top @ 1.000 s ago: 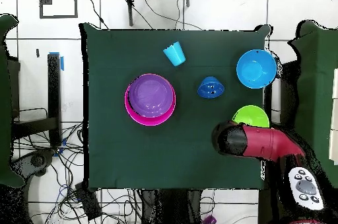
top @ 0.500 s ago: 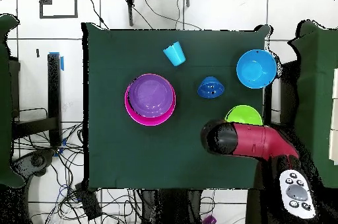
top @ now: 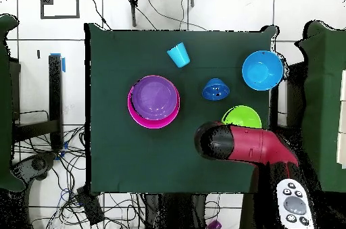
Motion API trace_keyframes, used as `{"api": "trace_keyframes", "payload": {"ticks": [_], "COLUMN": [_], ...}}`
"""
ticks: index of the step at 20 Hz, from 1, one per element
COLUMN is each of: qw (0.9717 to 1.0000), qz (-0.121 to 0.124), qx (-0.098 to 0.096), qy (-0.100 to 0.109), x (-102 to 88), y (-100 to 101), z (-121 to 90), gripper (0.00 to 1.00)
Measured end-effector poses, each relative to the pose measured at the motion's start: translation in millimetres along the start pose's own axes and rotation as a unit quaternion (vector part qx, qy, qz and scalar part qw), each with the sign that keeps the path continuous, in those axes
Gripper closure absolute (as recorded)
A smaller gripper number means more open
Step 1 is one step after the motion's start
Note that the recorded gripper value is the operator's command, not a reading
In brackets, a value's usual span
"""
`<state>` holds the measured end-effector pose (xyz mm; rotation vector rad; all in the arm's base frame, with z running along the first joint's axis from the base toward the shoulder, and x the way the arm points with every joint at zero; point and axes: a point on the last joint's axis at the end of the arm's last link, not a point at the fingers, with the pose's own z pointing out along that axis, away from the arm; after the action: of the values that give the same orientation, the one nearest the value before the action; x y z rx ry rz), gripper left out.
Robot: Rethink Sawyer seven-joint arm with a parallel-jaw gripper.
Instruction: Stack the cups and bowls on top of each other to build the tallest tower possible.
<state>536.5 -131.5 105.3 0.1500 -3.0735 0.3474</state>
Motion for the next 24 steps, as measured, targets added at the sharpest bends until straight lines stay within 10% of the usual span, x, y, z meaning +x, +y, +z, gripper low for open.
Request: {"api": "trace_keyframes", "payload": {"ticks": [24], "qw": [0.9999], "qz": [-0.002], "qx": [-0.014], "qy": [0.008], "x": [-14.6], "y": [63.5], "z": [-108.1], "gripper": [1.0]}}
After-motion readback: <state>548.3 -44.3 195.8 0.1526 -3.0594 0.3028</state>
